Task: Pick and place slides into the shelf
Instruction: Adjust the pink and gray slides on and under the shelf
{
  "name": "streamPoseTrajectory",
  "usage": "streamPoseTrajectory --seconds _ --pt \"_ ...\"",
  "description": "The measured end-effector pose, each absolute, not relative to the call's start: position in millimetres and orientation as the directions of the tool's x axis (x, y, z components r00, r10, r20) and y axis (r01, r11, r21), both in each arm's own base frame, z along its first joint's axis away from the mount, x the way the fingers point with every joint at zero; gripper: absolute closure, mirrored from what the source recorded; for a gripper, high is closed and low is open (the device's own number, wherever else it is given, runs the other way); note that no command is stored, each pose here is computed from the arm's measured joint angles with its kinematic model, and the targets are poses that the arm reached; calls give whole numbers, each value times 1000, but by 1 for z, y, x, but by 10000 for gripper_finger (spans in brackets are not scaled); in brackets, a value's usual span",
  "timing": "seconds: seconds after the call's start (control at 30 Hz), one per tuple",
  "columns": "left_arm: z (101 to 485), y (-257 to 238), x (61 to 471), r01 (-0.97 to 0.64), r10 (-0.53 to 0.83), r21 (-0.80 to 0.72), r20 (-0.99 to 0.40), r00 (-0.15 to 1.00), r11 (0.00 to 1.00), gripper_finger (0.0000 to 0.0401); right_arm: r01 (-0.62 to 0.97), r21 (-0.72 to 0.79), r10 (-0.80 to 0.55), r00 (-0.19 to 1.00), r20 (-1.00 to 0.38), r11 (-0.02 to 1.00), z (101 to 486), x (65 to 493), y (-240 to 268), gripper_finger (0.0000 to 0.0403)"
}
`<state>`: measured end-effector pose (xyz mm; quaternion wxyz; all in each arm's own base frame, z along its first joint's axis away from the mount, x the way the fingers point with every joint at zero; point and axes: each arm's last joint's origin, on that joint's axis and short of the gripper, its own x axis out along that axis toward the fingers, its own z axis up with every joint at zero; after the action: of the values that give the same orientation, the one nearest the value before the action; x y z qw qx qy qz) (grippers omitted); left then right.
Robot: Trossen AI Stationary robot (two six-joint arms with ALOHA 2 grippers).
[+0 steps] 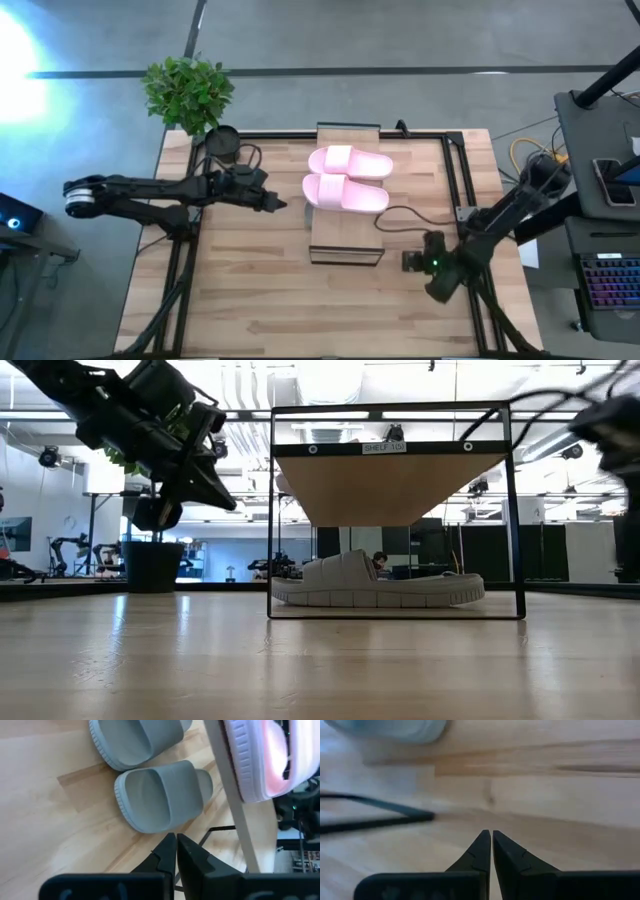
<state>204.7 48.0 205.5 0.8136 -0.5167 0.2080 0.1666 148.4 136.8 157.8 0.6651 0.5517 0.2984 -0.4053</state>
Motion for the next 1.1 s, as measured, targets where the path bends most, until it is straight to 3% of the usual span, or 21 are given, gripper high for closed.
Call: streamPoseTrajectory --seconds 0.13,0.27,0.47,0.63,0.93,1.1 --pt "201 48 207 -500 39 -770 -530 847 397 401 673 736 -216 709 -671 -78 141 149 116 390" --pt "196 47 210 -518 27 -774 -547 836 364 401 438 887 -382 802 -460 -148 132 144 96 390" --pt "194 45 212 -521 13 -770 -556 831 368 401 436 869 -389 777 -495 -233 117 139 74 390" --pt "195 45 212 -514 14 -773 -549 836 373 401 492 819 -288 772 -567 -294 110 144 71 390" --pt "195 45 212 -516 23 -770 -548 836 375 401 492 804 -282 762 -583 -333 112 159 68 390" --pt "195 45 212 -515 24 -771 -547 837 376 401 564 745 -248 712 -658 -356 110 177 60 390"
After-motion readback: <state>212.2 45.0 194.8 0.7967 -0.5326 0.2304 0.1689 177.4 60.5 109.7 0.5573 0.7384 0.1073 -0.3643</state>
